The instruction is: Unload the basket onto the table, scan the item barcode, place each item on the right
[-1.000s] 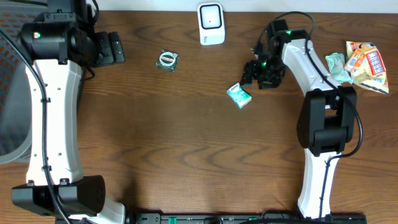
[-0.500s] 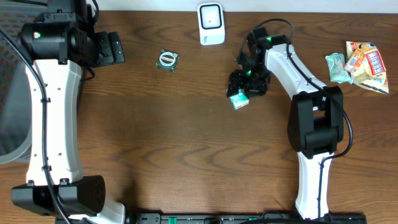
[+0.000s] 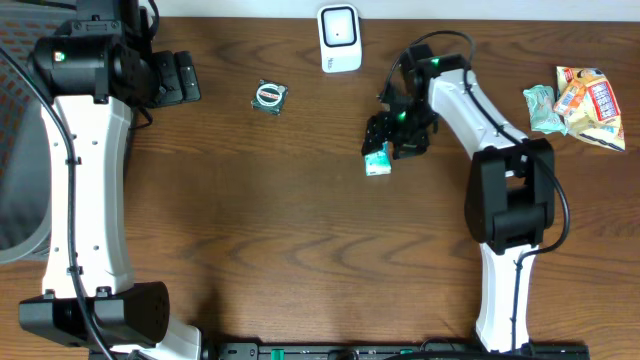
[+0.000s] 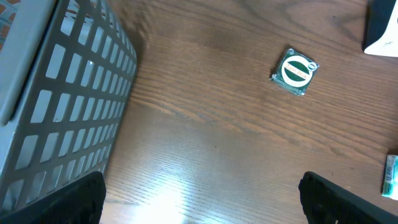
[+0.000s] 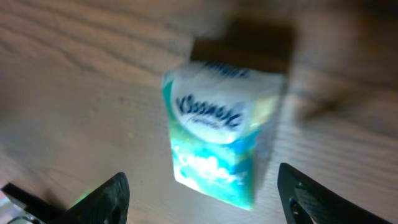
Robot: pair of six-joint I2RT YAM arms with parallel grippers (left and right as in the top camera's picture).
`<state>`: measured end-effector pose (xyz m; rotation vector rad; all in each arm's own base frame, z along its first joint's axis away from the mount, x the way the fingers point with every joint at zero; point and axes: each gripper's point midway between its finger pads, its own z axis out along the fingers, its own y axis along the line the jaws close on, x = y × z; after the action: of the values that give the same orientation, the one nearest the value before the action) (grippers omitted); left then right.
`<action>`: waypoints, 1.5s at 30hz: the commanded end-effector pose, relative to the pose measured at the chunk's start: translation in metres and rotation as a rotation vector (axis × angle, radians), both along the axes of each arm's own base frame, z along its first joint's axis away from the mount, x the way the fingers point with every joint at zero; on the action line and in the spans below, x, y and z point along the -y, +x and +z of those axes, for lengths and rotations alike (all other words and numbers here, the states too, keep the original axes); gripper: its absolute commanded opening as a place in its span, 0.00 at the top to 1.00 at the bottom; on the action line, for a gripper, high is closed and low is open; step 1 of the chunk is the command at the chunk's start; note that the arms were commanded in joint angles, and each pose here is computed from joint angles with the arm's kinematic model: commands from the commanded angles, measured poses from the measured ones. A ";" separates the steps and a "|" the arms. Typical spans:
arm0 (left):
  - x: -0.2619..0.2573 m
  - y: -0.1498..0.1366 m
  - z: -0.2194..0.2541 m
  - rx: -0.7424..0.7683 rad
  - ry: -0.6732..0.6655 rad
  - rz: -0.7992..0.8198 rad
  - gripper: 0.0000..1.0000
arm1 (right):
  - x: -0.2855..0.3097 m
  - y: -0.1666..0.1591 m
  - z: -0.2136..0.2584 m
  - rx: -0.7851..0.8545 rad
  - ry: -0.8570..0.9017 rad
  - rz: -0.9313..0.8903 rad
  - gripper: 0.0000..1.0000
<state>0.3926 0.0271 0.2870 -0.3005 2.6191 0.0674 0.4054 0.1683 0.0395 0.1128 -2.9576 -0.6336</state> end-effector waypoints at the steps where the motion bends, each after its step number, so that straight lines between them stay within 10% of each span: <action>1: -0.004 0.000 -0.003 -0.008 0.010 0.019 0.02 | 0.012 0.019 0.012 0.052 0.032 -0.018 0.26; 10: -0.004 0.000 -0.003 -0.008 0.010 0.020 0.02 | 0.020 0.023 0.012 0.061 0.029 -0.036 0.01; 26: -0.004 0.000 -0.003 -0.008 0.010 0.020 0.02 | 0.023 0.035 0.010 0.139 0.011 0.022 0.01; 39: -0.004 0.000 -0.003 -0.008 0.010 0.019 0.02 | 0.027 0.032 0.006 0.130 -0.029 0.026 0.08; 45: -0.004 0.000 -0.003 -0.008 0.010 0.020 0.02 | 0.015 0.026 0.009 0.110 0.016 0.039 0.27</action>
<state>0.3926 0.0271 0.2870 -0.3005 2.6191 0.0674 0.4327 0.1409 0.0443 0.1722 -3.0631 -0.6127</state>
